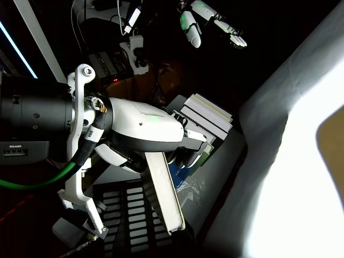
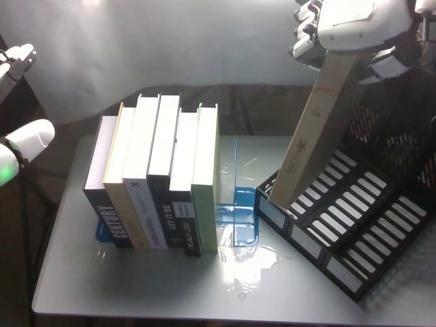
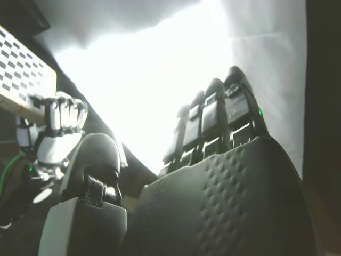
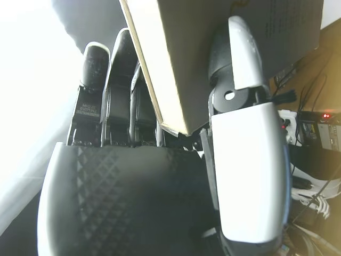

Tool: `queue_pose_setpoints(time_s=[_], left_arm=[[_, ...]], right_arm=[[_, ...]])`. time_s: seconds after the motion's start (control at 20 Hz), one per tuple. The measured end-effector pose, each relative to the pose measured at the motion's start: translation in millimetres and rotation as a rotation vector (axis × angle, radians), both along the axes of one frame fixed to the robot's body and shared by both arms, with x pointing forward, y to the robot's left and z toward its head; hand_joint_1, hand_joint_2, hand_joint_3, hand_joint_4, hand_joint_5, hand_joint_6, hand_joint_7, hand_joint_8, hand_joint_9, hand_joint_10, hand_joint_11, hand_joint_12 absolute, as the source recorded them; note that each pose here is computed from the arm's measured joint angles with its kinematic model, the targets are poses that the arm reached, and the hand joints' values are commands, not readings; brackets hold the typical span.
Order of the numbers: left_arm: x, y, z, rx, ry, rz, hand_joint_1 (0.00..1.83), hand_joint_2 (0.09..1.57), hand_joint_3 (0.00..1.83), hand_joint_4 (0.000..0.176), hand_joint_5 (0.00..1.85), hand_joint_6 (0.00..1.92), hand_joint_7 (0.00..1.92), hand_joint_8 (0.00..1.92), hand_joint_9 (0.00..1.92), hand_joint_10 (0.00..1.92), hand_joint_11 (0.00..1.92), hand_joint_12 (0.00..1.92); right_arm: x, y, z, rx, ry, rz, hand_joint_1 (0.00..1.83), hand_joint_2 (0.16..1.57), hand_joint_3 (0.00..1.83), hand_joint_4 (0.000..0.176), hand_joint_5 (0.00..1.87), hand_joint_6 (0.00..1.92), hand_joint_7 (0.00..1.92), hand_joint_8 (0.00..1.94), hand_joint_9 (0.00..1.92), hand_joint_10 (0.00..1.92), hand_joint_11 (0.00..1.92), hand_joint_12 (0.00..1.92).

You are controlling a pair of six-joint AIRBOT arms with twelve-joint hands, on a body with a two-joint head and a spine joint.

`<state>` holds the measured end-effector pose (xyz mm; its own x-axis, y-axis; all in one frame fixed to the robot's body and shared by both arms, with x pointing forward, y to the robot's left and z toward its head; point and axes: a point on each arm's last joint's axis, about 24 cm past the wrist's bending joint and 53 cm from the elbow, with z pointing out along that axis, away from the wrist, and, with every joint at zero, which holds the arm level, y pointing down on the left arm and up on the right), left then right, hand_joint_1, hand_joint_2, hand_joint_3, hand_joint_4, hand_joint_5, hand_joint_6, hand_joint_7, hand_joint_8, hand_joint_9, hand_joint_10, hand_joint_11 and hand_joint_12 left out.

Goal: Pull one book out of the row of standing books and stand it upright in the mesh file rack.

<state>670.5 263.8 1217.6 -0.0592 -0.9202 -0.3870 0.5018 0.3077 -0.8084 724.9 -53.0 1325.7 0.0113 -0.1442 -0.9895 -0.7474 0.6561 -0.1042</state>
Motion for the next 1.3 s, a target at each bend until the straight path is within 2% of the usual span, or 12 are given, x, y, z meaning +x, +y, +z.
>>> queue_pose_setpoints(time_s=[0.05,0.2,0.35,0.4,0.5,0.7,0.85,1.05,1.15,1.25,1.3], left_arm=[[0.4,0.8,-0.3,-0.001,0.002,0.003,0.19,1.44,0.00,0.000,0.00,0.00,0.00,0.00,0.00,0.00,0.00,0.00],[0.3,0.1,-0.5,0.000,0.002,0.001,0.21,1.44,0.00,0.000,0.00,0.00,0.00,0.00,0.00,0.00,0.00,0.00],[0.5,-0.5,-1.4,-0.001,0.003,0.000,0.19,1.44,0.00,0.000,0.00,0.00,0.00,0.00,0.00,0.00,0.00,0.00],[0.6,-0.4,-1.3,0.000,0.002,0.000,0.19,1.44,0.00,0.000,0.00,0.00,0.00,0.00,0.00,0.00,0.00,0.00],[0.6,-0.4,-1.1,0.000,0.001,0.000,0.18,1.44,0.00,0.000,0.00,0.00,0.00,0.00,0.00,0.00,0.00,0.00],[0.8,-0.1,-0.9,0.001,-0.001,0.000,0.21,1.44,0.00,0.000,0.00,0.00,0.00,0.00,0.00,0.00,0.00,0.00],[1.0,0.2,-1.4,0.001,0.001,0.002,0.19,1.44,0.00,0.000,0.00,0.00,0.00,0.00,0.00,0.00,0.00,0.00],[0.8,-0.6,-1.6,0.003,0.000,-0.001,0.17,1.44,0.00,0.000,0.00,0.00,0.00,0.00,0.00,0.00,0.00,0.00],[1.4,0.1,-1.2,0.006,-0.002,0.000,0.16,1.44,0.00,0.006,0.00,0.00,0.00,0.00,0.00,0.00,0.00,0.00],[1.7,1.4,-1.1,0.003,-0.001,0.004,0.16,1.44,0.00,0.000,0.00,0.00,0.00,0.00,0.00,0.00,0.00,0.00],[1.5,0.6,-1.0,0.005,-0.002,0.002,0.15,1.43,0.00,0.002,0.00,0.00,0.00,0.00,0.00,0.00,0.00,0.00]], right_arm=[[1.4,-1.5,-0.4,-0.007,-0.006,-0.005,1.13,1.30,0.00,0.000,0.65,1.38,0.68,1.64,0.60,1.62,0.54,1.92],[7.9,-7.8,-3.3,-0.037,-0.018,-0.035,1.13,1.30,0.00,0.000,0.66,1.37,0.70,1.60,0.62,1.60,0.53,1.92],[16.0,-14.5,-3.3,-0.033,-0.008,-0.060,1.16,1.28,0.00,0.000,0.66,1.31,0.73,1.62,0.67,1.65,0.59,1.92],[18.6,-17.5,-3.3,-0.037,-0.007,-0.071,1.29,1.28,0.00,0.000,0.64,1.34,0.70,1.53,0.64,1.68,0.54,1.92],[22.9,-20.7,-2.9,-0.034,-0.005,-0.085,1.32,1.29,0.00,0.000,0.61,1.37,0.68,1.53,0.62,1.72,0.50,1.92],[30.1,-27.2,-3.3,-0.045,0.000,-0.112,1.32,1.28,0.00,0.000,0.62,1.38,0.70,1.50,0.62,1.69,0.47,1.90],[38.0,-35.9,-4.8,-0.047,0.008,-0.137,1.32,1.27,0.00,0.000,0.65,1.43,0.72,1.40,0.61,1.68,0.38,1.80],[46.0,-41.6,-11.9,-0.072,0.016,-0.166,1.31,1.28,0.00,0.000,0.65,1.44,0.70,1.41,0.57,1.71,0.31,1.81],[48.2,-42.8,-13.6,-0.073,0.026,-0.169,1.32,1.28,0.00,0.000,0.67,1.42,0.70,1.38,0.57,1.71,0.31,1.82],[51.9,-43.7,-12.5,-0.070,0.023,-0.177,1.33,1.25,0.00,0.000,0.70,1.36,0.75,1.32,0.62,1.67,0.37,1.81],[53.2,-43.4,-12.8,-0.074,0.023,-0.178,1.32,1.26,0.00,0.000,0.67,1.38,0.73,1.35,0.61,1.70,0.36,1.84]])
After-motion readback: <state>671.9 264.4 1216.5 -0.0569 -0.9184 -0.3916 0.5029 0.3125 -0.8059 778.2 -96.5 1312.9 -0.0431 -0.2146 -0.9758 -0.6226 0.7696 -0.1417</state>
